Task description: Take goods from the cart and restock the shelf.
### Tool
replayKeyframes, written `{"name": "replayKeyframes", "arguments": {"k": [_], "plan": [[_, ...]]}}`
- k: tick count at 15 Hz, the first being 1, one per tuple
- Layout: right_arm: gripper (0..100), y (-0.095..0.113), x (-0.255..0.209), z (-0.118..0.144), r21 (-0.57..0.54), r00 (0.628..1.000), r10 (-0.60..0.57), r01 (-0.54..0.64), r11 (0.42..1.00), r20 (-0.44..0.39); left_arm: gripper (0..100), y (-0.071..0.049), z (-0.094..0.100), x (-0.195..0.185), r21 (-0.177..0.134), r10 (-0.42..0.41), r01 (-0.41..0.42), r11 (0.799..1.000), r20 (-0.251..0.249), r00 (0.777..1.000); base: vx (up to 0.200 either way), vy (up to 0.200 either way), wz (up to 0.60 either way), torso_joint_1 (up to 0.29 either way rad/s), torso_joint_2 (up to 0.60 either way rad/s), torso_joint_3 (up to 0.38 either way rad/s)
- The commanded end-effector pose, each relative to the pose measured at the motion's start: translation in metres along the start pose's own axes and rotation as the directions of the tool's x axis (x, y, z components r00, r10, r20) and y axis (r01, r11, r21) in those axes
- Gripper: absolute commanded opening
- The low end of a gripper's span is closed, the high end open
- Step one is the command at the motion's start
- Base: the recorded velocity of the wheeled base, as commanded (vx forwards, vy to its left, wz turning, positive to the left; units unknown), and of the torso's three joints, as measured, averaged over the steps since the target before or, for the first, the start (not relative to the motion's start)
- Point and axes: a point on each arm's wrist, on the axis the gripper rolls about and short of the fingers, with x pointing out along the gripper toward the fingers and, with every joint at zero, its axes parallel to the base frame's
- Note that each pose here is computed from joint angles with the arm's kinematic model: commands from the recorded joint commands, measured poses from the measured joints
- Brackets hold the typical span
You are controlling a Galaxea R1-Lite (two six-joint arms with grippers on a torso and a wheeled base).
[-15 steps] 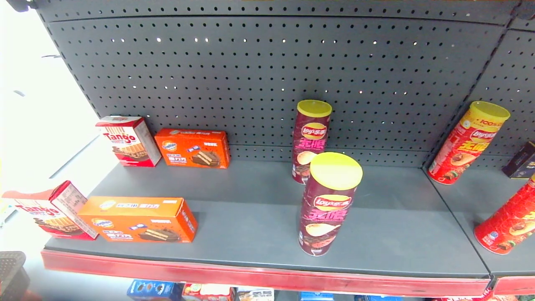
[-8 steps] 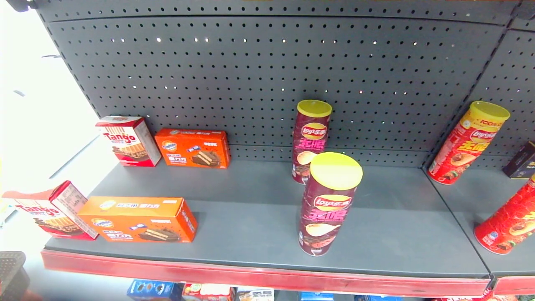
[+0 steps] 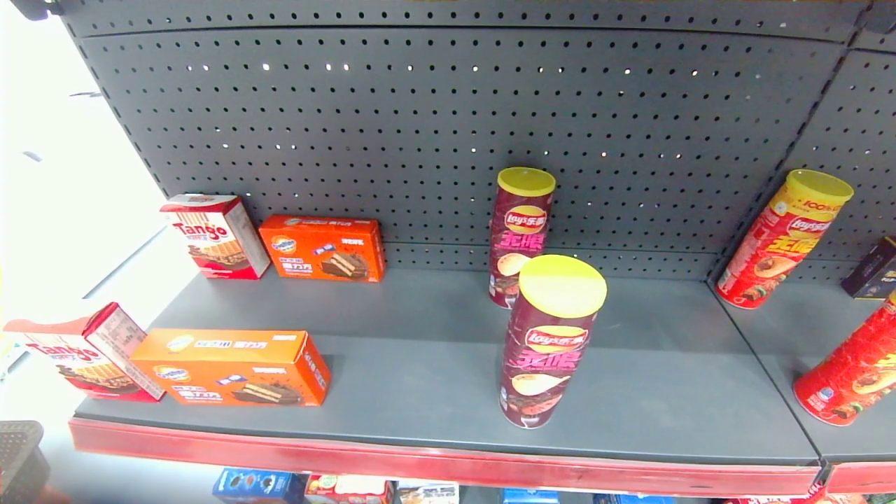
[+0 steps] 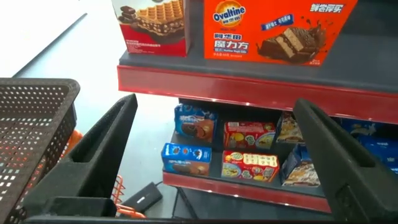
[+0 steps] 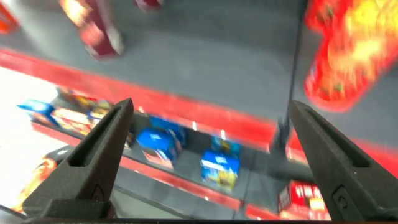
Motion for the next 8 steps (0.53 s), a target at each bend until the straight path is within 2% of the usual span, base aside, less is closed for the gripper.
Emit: {"name": "replayKeyframes", "arguments": {"k": [1, 2, 5, 8], "plan": [[100, 0.0, 0.051, 0.06, -0.025, 0.97, 0.168, -0.175, 0.984, -0.179, 100, 0.0, 0.0, 0.0, -0.001, 0.001, -0.001, 1.0, -0.003, 1.0, 0.0, 0.0, 0.0, 0.0, 0.0, 0.0], [100, 0.007, 0.079, 0.062, -0.051, 0.931, 0.243, -0.266, 0.963, -0.274, 100, 0.0, 0.0, 0.0, -0.001, 0.001, -0.001, 1.0, -0.003, 1.0, 0.0, 0.0, 0.0, 0.0, 0.0, 0.0], [100, 0.028, 0.126, 0.062, -0.048, 0.862, 0.35, -0.393, 0.918, -0.366, 100, 0.0, 0.0, 0.0, -0.001, 0.001, -0.001, 1.0, -0.001, 1.0, 0.0, 0.0, 0.0, 0.0, 0.0, 0.0], [100, 0.036, 0.156, 0.059, -0.063, 0.851, 0.302, -0.362, 0.93, -0.429, 100, 0.0, 0.001, 0.0, -0.001, 0.001, -0.001, 1.0, 0.0, 1.0, 0.0, 0.0, 0.0, 0.0, 0.0, 0.0]]}}
